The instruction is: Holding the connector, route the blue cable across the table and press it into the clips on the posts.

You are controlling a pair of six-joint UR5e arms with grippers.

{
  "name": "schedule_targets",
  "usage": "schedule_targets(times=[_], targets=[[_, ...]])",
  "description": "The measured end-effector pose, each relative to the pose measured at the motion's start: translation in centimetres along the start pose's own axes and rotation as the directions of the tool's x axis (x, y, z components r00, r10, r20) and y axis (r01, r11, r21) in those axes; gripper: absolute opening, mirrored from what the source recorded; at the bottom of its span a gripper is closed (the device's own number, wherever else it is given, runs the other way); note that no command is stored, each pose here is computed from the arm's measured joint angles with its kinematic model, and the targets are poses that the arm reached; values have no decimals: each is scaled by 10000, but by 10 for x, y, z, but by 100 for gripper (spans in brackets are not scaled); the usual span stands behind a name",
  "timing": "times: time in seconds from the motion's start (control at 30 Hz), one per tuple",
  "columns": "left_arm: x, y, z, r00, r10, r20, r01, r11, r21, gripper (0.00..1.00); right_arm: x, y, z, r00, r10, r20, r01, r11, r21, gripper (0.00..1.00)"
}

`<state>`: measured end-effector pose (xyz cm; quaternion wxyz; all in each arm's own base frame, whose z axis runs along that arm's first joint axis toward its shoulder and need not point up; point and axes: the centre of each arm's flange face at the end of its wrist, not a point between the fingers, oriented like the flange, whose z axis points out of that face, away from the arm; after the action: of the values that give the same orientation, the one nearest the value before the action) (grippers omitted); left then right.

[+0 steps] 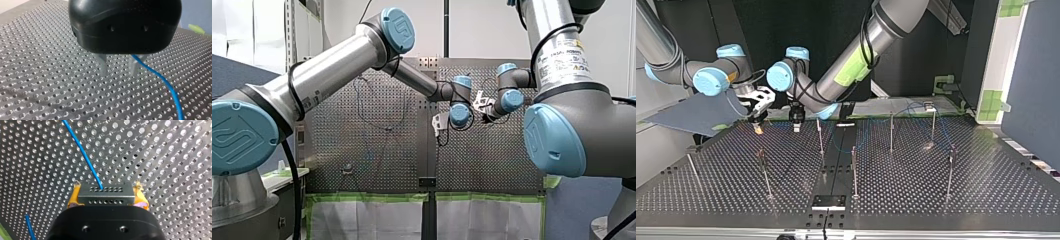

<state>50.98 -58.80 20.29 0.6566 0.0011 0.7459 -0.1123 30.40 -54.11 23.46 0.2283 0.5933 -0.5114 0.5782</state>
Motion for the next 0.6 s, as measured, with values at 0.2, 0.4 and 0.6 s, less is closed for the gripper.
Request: schedule_targets(times=[0.2,0.4,0.6], targets=[[0,1,1,10000,16,-41,-16,10000,17,1,2,-1,0,10000,-23,-11,23,10000,93,0],[0,3,1,9999,37,-100,-37,10000,2,1,4,-3,1,10000,-61,-20,62,9996,287,0],[0,4,0,9998,47,-194,-49,10000,-56,1,10,-8,0,9999,-97,-92,100,9993,372,0]])
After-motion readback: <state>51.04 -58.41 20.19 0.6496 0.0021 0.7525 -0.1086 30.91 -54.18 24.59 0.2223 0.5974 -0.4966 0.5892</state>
